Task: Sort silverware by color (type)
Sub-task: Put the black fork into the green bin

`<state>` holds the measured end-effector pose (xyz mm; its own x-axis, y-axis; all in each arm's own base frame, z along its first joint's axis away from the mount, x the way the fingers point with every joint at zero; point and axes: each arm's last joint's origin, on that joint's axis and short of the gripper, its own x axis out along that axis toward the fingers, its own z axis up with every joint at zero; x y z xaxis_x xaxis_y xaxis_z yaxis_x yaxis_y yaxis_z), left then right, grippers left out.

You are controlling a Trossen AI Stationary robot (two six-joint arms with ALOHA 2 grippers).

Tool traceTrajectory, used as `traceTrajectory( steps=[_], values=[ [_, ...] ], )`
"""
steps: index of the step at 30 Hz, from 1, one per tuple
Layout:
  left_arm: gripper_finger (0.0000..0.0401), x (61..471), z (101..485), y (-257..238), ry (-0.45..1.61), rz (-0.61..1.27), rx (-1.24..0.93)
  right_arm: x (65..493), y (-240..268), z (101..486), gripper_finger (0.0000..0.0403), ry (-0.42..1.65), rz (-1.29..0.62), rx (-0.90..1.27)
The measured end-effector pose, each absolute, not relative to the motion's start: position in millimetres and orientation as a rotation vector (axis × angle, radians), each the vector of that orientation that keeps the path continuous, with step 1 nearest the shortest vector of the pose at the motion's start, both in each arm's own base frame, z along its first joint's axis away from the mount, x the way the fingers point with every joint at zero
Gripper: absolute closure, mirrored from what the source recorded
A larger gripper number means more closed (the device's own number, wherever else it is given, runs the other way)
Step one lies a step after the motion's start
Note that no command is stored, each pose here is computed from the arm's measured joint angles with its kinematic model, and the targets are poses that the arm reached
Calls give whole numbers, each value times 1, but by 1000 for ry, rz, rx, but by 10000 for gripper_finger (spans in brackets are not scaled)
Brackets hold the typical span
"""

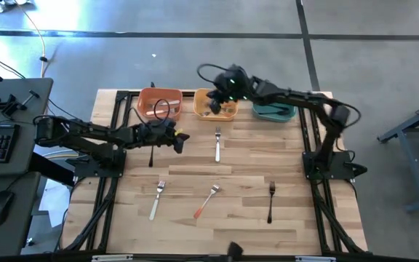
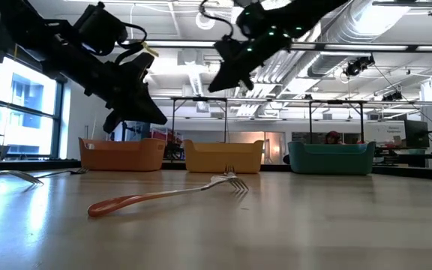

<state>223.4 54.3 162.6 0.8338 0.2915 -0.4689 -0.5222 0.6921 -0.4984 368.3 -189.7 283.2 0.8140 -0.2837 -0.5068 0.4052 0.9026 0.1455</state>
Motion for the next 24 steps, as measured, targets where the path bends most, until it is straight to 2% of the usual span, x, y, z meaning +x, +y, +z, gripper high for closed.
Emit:
traceTrajectory(
  steps=[6, 10, 13, 19, 24],
  values=[
    [401, 230, 172, 56, 438, 471, -671, 307, -148, 276, 402, 494, -468, 286],
    [399, 236, 189, 56, 616, 541, -670, 267, -122, 269, 402, 483, -509, 345],
    [392, 232, 206, 54, 781, 683, -664, 240, -105, 263, 402, 455, -549, 390],
    [362, 208, 225, 49, 1072, 899, -762, 203, -82, 247, 403, 401, -631, 468],
    [323, 193, 203, 44, 1173, 994, -853, 189, -75, 242, 403, 367, -652, 489]
  ],
)
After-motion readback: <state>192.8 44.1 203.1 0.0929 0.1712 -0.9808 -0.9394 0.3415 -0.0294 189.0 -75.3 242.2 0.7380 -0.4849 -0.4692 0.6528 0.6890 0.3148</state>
